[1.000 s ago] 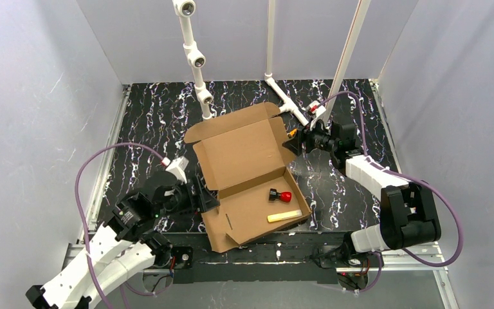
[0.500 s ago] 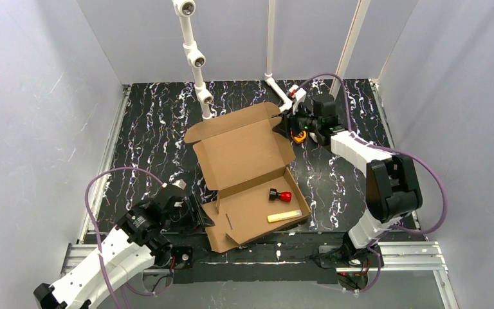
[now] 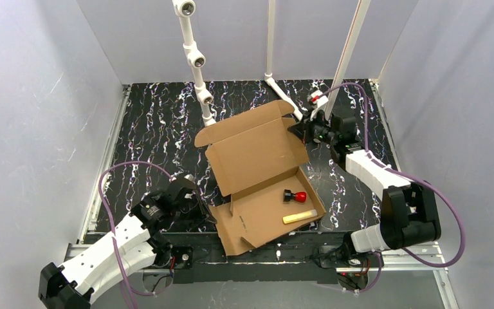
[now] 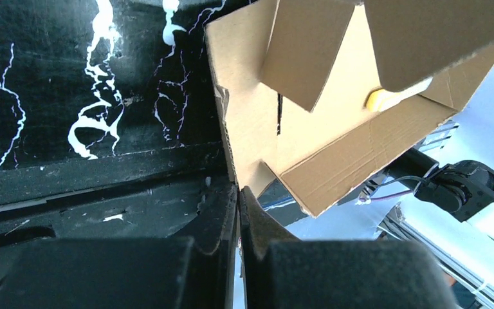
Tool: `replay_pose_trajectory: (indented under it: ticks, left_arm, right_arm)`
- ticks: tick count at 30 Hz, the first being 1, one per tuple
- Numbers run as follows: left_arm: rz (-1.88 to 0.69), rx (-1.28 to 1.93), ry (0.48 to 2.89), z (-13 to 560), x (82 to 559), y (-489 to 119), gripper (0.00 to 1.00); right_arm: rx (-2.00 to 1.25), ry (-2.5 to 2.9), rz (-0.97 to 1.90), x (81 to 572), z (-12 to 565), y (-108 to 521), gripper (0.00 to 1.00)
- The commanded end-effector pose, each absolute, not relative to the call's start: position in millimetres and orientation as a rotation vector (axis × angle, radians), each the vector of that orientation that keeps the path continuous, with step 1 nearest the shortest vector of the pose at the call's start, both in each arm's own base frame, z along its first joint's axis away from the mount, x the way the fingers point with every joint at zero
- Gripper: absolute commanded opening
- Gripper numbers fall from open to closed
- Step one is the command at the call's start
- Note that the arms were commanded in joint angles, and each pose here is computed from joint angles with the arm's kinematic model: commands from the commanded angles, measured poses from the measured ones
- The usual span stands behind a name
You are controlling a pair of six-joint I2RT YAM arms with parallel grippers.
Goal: Fold the paper box
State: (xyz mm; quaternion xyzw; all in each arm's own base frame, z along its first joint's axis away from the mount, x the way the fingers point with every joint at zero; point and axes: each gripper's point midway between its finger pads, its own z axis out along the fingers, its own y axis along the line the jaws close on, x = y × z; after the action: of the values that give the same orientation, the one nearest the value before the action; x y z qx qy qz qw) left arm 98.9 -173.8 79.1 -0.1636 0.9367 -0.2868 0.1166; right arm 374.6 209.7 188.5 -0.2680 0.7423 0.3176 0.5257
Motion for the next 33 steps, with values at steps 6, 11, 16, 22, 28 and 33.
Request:
replay_pose_trajectory:
  ticks: [6,11,16,22,28,33]
  left_arm:
    - [-0.768,-0.330,2.647,111,130,-178,0.00]
    - [-0.652,-0.261,2.616,125,150,-175,0.00]
    - [-0.540,-0.210,2.575,139,178,-173,0.00]
    - [-0.478,-0.131,2.585,147,210,-180,0.00]
    - [-0.461,-0.068,2.612,153,232,-186,0.00]
    - [-0.461,-0.023,2.659,152,244,-195,0.00]
  right_arm:
    - [-0.508,1.602,0.831,371,237,188,0.01]
    - [-0.424,1.550,0.797,381,252,181,0.01]
    - [-0.326,1.506,0.731,397,264,168,0.01]
    - [-0.292,1.521,0.677,401,255,159,0.17]
    - [-0.500,1.622,0.651,383,245,163,0.55]
    - [-0.813,1.756,0.482,341,222,143,0.86]
